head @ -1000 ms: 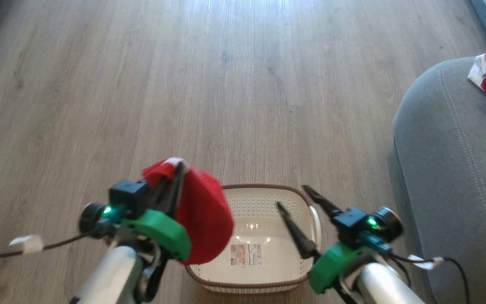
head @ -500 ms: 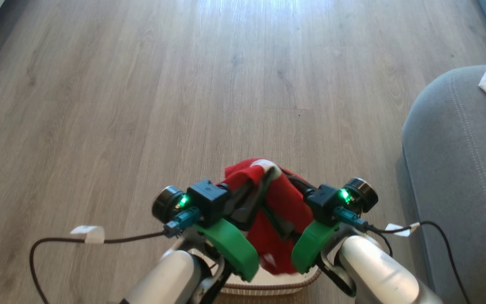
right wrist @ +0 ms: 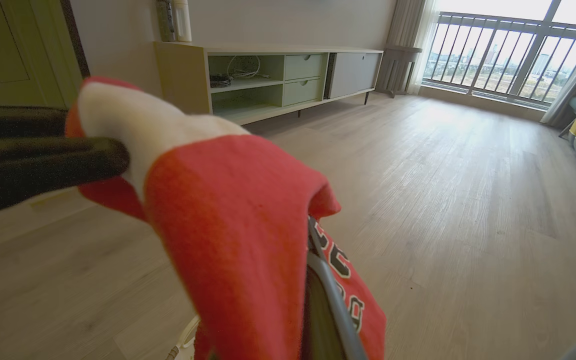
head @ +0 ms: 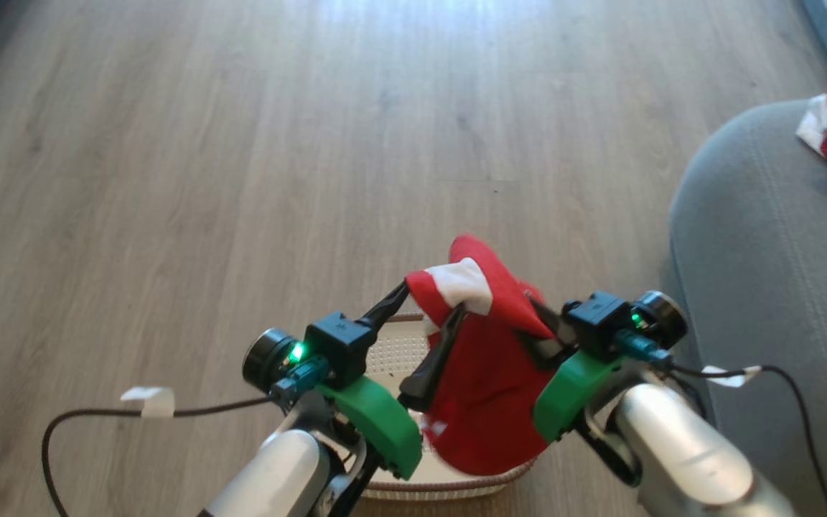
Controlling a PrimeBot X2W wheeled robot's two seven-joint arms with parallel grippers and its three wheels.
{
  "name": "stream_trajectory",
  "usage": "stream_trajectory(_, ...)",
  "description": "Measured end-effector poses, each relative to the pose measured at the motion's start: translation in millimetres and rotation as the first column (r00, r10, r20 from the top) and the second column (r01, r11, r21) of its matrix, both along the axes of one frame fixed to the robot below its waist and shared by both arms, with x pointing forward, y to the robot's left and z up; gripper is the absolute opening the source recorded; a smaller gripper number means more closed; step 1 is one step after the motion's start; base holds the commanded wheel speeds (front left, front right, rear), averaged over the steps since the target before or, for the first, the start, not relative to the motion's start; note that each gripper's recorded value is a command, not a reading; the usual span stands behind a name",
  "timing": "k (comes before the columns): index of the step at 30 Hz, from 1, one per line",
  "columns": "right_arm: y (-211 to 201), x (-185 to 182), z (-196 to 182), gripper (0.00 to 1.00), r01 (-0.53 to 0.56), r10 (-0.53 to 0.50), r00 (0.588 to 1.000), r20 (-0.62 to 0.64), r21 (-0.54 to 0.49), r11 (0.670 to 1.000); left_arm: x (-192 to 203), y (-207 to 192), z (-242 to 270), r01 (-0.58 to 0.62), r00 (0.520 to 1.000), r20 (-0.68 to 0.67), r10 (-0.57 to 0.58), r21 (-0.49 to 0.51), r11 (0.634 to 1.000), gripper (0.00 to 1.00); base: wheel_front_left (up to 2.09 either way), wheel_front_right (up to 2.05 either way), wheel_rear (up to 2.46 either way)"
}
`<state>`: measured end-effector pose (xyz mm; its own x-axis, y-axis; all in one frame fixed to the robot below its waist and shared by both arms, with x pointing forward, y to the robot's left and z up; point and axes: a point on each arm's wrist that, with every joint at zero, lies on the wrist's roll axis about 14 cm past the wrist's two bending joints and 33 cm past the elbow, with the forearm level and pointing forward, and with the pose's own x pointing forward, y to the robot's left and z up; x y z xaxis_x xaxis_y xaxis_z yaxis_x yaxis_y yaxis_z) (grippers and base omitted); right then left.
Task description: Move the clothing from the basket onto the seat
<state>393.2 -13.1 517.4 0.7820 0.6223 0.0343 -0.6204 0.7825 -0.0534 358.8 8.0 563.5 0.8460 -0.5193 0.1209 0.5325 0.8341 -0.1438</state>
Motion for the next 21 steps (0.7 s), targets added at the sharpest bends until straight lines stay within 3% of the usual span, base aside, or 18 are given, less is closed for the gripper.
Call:
stream_trajectory(11,-98.7,8.4,29.0,0.00,0.243,-0.243,0.965,0.094,0.013,0.970,-9.8,-55.1,-49.5,0.144,0.986,-0.087,-0.145,-0.020,0.989,1.00,0.00,0.00,0.00)
stream_trajectory(21,-195.3,-16.7,39.0,0.00,0.483,-0.483,0.867,0.123,0.028,0.875,-22.2,-114.3,-56.8,0.334,0.936,-0.109,-0.335,-0.030,0.942,1.00,0.00,0.00,0.00)
